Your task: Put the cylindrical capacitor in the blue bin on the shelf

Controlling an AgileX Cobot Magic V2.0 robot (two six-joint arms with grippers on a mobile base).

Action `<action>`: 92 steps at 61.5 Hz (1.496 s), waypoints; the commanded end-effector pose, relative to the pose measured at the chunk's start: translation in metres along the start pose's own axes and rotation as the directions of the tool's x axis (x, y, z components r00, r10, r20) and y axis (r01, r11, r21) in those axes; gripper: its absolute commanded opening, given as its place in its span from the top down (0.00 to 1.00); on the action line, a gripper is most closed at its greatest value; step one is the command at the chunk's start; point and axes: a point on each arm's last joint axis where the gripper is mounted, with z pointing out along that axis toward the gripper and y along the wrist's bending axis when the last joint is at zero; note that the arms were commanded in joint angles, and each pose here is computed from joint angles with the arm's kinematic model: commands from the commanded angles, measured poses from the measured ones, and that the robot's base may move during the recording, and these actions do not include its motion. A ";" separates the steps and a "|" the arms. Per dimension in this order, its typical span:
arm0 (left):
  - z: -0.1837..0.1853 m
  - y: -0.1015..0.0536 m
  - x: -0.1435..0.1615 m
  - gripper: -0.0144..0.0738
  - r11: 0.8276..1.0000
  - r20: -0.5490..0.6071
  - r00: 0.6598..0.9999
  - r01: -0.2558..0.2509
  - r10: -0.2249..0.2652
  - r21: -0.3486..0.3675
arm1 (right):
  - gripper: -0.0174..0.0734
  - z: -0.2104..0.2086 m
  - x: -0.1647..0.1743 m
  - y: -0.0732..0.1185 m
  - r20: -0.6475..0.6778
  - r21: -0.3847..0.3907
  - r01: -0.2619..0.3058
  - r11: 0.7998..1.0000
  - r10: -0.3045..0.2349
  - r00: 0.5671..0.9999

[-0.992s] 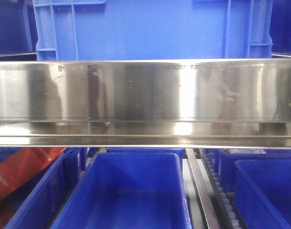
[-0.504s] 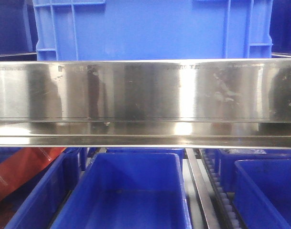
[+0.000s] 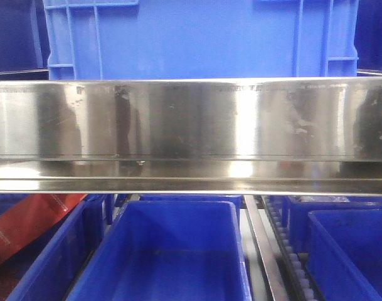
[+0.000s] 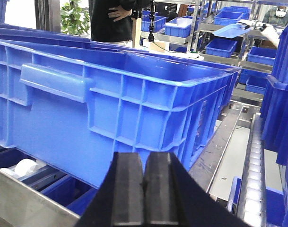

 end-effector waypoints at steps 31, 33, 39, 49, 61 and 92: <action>0.002 0.016 0.041 0.96 0.968 0.093 0.995 -0.021 0.046 -0.248 | 0.99 -0.001 -0.002 0.000 0.027 0.005 0.009 1.000 -0.009 1.000; 0.003 0.017 0.049 0.96 0.965 0.116 0.993 -0.005 0.036 -0.262 | 0.99 -0.001 -0.002 0.000 0.027 0.005 0.009 1.000 -0.009 1.000; 0.005 0.018 0.079 0.96 0.950 0.177 0.984 0.040 0.016 -0.308 | 0.99 -0.001 -0.002 0.000 0.027 0.005 0.009 1.000 -0.009 1.000; 0.008 0.019 0.124 0.96 0.935 0.218 0.976 0.055 0.025 -0.351 | 0.99 -0.001 -0.002 0.000 0.027 0.005 0.009 1.000 -0.009 1.000; 0.025 0.021 0.176 0.96 0.935 0.160 0.987 0.055 0.002 -0.350 | 0.99 -0.001 -0.002 0.000 0.029 0.006 0.009 1.000 -0.009 1.000; 0.028 0.022 0.181 0.96 0.935 0.221 0.975 0.055 0.026 -0.351 | 0.99 -0.001 -0.002 -0.001 0.034 0.006 0.009 1.000 -0.009 0.999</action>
